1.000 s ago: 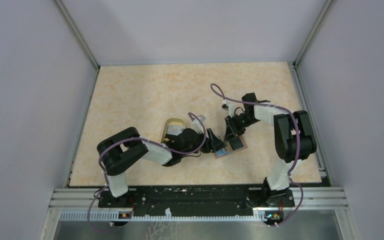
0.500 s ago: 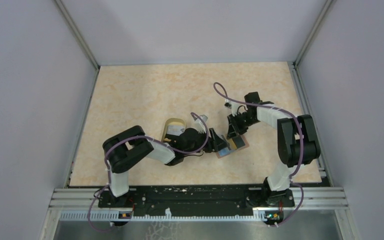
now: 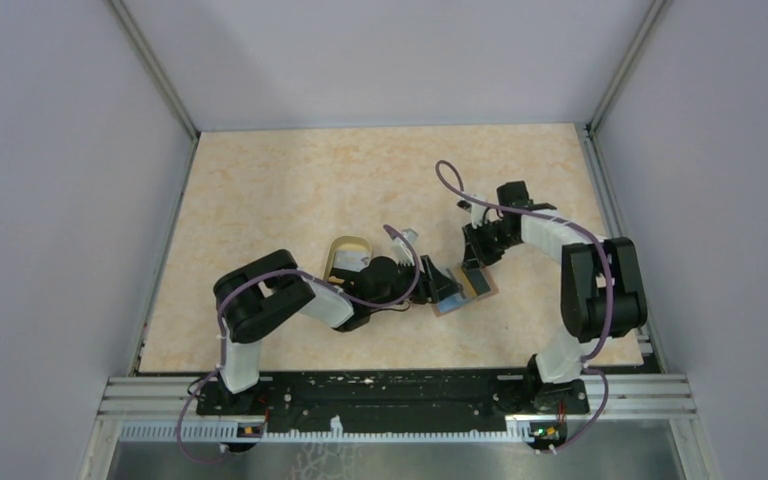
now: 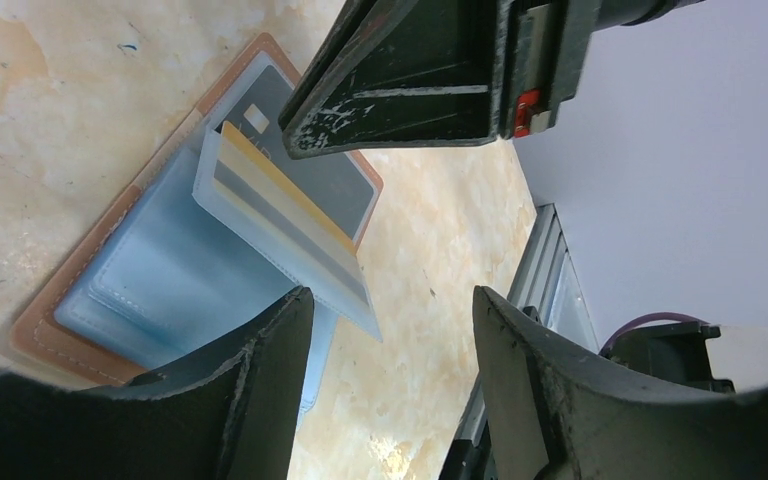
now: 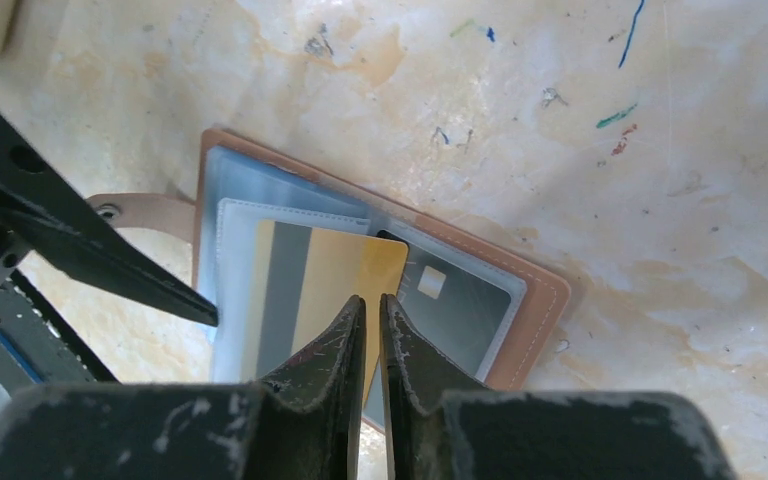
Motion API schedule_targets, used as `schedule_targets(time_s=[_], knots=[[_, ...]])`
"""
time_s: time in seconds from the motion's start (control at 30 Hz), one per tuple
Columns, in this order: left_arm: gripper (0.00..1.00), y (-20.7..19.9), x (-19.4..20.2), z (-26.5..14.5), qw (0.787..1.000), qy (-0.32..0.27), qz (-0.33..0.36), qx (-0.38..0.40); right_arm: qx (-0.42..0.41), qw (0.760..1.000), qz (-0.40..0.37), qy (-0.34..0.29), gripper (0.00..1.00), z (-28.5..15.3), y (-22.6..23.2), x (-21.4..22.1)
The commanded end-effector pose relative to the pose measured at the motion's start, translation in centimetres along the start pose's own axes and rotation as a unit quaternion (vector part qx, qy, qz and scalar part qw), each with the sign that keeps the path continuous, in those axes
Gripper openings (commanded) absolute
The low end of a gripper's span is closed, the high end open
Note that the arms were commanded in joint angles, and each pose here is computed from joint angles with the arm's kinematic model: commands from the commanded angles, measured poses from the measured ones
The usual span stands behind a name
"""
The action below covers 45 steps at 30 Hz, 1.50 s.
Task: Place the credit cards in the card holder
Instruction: Insert the credit card into the card holder.
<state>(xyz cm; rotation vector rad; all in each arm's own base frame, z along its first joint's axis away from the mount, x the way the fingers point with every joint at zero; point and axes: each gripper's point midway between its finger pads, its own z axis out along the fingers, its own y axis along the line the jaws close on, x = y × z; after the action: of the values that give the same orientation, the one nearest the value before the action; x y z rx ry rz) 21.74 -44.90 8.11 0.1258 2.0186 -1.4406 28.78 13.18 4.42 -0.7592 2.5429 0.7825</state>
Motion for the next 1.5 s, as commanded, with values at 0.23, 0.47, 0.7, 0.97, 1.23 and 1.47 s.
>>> schedule_targets(time_s=[0.23, 0.47, 0.7, 0.97, 1.23, 1.47], knots=[[0.66, -1.8, -0.9, 0.6, 0.999, -0.013, 0.003, 0.029, 0.063, 0.996, -0.013, 0.054, 0.09, 1.3, -2.4, 2.0], [0.67, -2.0, -1.1, 0.4, 0.999, -0.017, 0.006, 0.033, 0.012, 0.997, -0.03, 0.069, 0.09, 2.1, -0.2, 2.5], [0.7, -2.4, -1.3, -0.4, 0.999, -0.026, 0.01, 0.047, -0.032, 0.995, -0.032, 0.089, 0.09, 2.9, 1.5, 3.2], [0.72, -1.8, -0.9, 0.2, 0.999, -0.021, 0.012, 0.04, -0.034, 0.996, -0.03, 0.078, 0.09, 2.7, 1.7, 2.7], [0.72, -1.6, -1.0, 1.3, 0.999, -0.017, 0.015, 0.033, -0.012, 0.999, -0.033, 0.035, 0.09, 1.0, 1.1, 0.9], [0.72, -1.9, -1.2, 2.7, 0.999, -0.008, 0.025, 0.023, 0.015, 0.999, -0.031, 0.03, 0.09, 0.5, 0.1, 0.6]])
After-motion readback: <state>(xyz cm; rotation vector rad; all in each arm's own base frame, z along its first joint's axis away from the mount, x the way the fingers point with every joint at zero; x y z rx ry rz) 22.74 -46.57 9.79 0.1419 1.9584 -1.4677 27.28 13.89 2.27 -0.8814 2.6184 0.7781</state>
